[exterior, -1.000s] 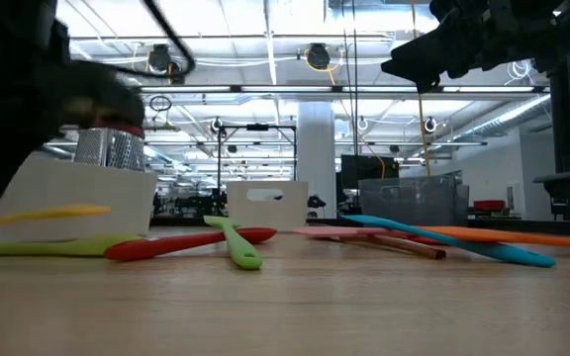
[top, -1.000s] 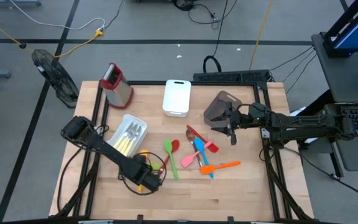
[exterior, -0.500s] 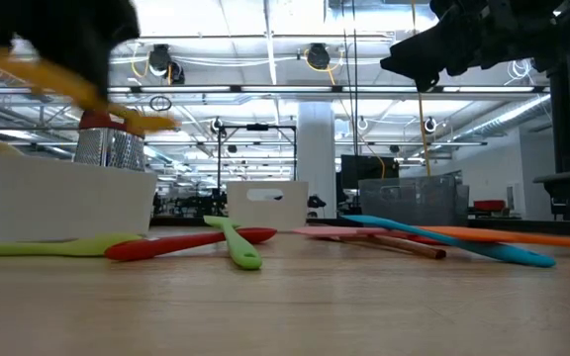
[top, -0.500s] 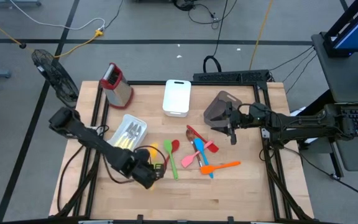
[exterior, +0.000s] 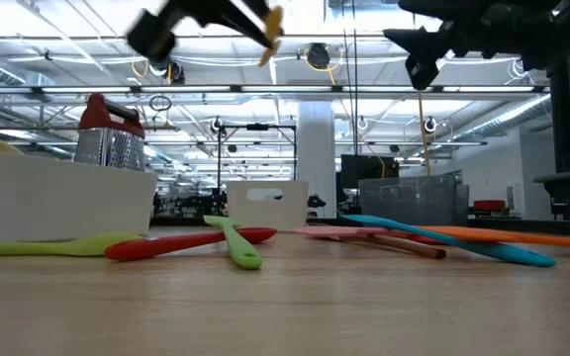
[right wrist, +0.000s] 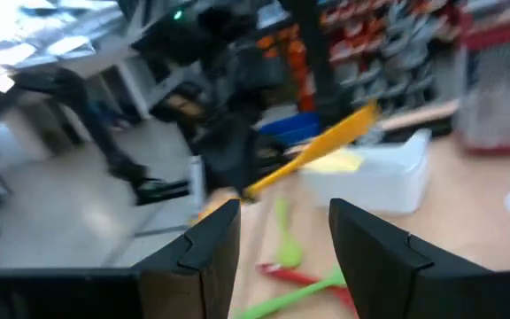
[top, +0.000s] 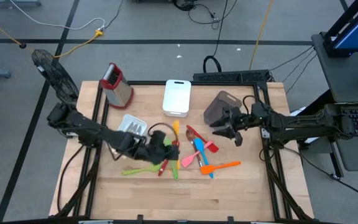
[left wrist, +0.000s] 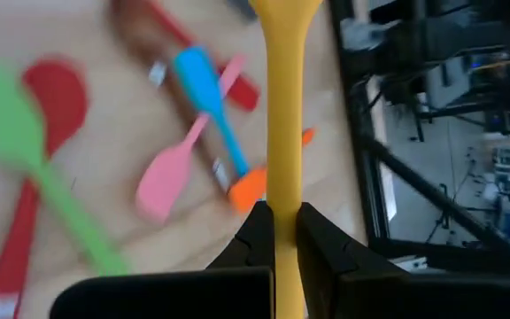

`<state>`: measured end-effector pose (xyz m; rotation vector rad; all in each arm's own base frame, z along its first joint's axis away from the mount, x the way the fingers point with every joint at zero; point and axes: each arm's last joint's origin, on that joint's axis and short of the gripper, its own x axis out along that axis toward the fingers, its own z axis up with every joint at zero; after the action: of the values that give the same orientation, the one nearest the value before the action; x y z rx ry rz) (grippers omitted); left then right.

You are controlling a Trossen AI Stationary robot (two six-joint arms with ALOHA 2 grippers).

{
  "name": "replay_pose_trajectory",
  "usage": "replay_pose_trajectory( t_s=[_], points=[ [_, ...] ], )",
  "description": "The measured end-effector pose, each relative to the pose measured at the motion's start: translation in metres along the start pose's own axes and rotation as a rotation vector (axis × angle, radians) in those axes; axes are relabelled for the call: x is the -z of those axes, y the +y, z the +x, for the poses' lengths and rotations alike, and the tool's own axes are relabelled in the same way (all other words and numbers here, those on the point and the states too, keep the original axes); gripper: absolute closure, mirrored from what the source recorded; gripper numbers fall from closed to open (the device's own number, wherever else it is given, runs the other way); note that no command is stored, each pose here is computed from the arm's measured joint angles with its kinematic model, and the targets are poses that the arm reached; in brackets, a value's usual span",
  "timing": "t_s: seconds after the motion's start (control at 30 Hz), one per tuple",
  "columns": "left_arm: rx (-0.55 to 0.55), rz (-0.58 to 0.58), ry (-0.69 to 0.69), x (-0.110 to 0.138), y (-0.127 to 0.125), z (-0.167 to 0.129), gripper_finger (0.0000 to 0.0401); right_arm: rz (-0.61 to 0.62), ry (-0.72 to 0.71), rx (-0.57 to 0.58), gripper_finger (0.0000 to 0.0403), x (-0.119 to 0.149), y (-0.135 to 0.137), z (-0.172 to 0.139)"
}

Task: Pick & Place Kitchen Items
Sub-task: Put the yellow spatula into the black bin

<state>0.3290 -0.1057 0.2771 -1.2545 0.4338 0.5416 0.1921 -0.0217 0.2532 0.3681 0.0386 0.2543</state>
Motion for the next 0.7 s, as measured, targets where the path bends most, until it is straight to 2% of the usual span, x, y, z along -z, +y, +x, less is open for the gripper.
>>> replay_pose_trajectory(
  t_s=[0.27, 0.47, 0.6, 0.7],
  points=[
    [0.175, 0.122, -0.074, -0.043, -0.019, 0.013, 0.0391, 0.209, 0.082, -0.039, 0.0233, 0.012, -0.008, 0.012],
    [0.186, 0.155, -0.104, -0.06, -0.019, 0.017, 0.0391, 0.22, -0.003, -0.069, 0.0199, 0.01, -0.014, 0.024],
    [0.221, 0.177, -0.111, -0.064, -0.023, 0.017, 0.0391, 0.207, -0.089, -0.041, 0.0164, 0.009, -0.02, 0.032],
    [0.249, 0.182, -0.125, -0.066, -0.025, 0.017, 0.0391, 0.245, -0.117, -0.041, 0.0143, 0.011, -0.025, 0.037]
  ],
)
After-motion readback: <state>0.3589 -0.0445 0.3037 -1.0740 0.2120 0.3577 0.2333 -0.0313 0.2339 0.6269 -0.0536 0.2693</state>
